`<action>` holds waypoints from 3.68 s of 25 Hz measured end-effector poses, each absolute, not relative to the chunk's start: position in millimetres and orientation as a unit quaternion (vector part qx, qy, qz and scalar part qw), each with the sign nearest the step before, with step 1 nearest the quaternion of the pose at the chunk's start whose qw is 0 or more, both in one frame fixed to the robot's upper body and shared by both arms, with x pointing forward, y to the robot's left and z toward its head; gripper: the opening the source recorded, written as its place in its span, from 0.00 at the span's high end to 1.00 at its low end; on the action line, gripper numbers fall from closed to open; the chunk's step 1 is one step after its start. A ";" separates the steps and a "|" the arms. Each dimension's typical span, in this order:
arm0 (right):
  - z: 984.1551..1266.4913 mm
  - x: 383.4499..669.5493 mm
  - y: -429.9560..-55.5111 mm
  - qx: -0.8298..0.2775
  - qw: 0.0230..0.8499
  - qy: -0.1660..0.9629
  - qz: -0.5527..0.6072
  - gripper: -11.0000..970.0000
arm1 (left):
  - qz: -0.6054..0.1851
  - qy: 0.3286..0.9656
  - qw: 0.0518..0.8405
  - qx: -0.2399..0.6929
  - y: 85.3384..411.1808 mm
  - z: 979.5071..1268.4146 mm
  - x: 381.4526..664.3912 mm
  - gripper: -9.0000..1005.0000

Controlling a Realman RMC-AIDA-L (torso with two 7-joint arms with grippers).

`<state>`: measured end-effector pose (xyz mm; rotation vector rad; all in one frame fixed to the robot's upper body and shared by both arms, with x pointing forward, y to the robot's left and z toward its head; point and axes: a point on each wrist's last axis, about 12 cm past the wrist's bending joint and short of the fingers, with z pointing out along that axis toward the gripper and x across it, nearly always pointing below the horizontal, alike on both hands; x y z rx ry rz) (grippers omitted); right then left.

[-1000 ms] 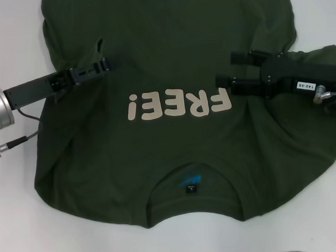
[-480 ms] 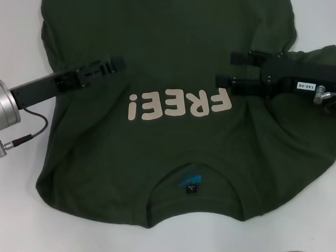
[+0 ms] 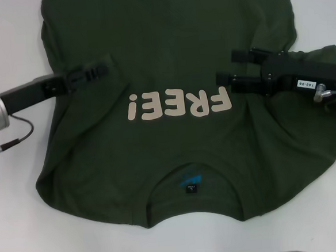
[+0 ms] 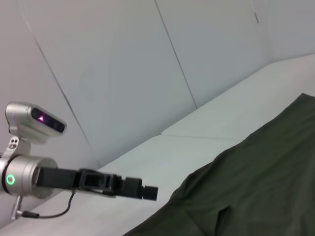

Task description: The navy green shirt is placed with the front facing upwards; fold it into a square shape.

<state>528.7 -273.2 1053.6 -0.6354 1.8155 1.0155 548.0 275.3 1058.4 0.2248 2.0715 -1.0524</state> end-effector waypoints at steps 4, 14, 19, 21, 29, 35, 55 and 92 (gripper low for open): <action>1053.8 528.8 -273.3 -0.258 0.465 0.739 0.414 0.04 | -0.400 0.825 0.389 0.087 287.3 1054.0 541.7 0.13; 1054.0 528.8 -273.2 -0.257 0.464 0.739 0.415 0.04 | -0.394 0.838 0.367 0.092 302.0 1048.2 528.0 0.13; 1054.1 528.8 -273.3 -0.257 0.464 0.739 0.415 0.04 | -0.390 0.847 0.348 0.100 301.6 1045.0 525.3 0.13; 1054.1 528.8 -273.3 -0.257 0.464 0.739 0.415 0.04 | -0.388 0.849 0.344 0.102 301.7 1044.2 525.1 0.13; 1054.0 528.6 -273.0 -0.257 0.464 0.739 0.416 0.04 | -0.383 0.851 0.345 0.098 304.6 1043.4 524.7 0.13; 1054.0 528.6 -273.1 -0.258 0.465 0.738 0.415 0.04 | -0.378 0.854 0.344 0.098 307.6 1043.3 524.4 0.13; 1053.7 528.1 -273.4 -0.258 0.465 0.738 0.415 0.04 | -0.390 0.853 0.325 0.120 297.7 1043.5 524.0 0.13; 1052.1 525.0 -275.1 -0.253 0.463 0.740 0.417 0.04 | -0.372 0.864 0.311 0.137 301.2 1046.2 530.6 0.13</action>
